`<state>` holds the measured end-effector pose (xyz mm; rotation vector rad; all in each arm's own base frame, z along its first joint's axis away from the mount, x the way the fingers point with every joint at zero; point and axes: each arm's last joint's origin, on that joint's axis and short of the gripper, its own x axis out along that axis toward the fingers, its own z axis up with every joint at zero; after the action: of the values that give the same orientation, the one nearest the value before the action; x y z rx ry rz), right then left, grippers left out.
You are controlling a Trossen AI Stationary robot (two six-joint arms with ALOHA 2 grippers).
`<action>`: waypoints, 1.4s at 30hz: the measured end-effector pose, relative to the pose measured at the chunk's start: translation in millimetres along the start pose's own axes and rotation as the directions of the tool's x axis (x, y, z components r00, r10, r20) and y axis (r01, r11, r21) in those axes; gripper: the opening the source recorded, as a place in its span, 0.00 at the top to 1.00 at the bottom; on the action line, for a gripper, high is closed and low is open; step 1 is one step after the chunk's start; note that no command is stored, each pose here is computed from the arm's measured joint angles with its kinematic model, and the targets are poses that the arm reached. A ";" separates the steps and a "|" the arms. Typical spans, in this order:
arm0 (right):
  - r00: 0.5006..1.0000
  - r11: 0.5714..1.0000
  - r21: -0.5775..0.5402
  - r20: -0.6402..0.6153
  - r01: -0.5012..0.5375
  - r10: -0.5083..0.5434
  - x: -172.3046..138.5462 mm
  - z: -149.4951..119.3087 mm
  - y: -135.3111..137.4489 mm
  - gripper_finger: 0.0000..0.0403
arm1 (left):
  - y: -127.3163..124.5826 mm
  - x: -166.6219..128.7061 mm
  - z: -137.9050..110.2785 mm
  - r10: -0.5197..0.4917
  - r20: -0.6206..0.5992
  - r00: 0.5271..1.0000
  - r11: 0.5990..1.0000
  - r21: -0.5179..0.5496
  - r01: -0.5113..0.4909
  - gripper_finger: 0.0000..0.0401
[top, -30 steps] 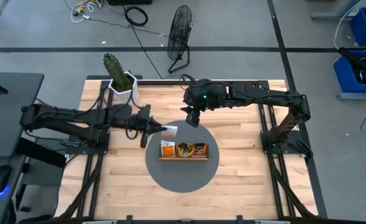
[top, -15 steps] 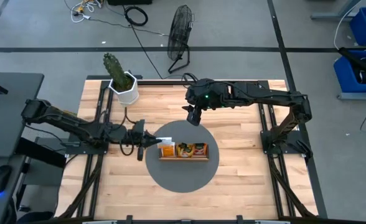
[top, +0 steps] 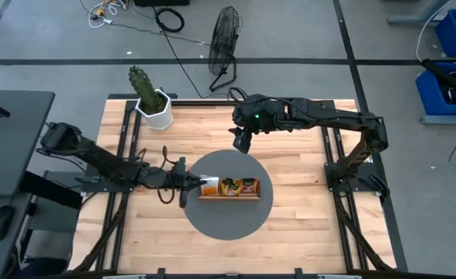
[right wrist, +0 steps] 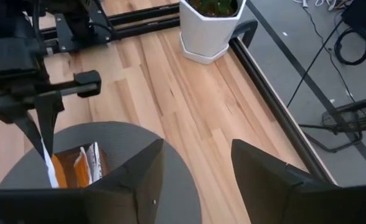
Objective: Pick & Place Tea
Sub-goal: Put the white orange tea bag into the left section of the wooden organizer, then return to Home Position
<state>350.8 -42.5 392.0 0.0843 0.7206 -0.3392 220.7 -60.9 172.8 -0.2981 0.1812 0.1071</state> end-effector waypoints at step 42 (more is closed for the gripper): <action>0.999 0.996 0.073 0.023 -0.045 0.044 4.4 0.5 1.6 0.52 | 4.0 6.6 -1.9 0.010 -0.003 1.000 0.993 -0.118 -0.011 0.56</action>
<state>354.7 -42.4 389.4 0.1657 0.6844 -0.3232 226.3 -57.2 168.6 -0.4151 0.1788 0.1281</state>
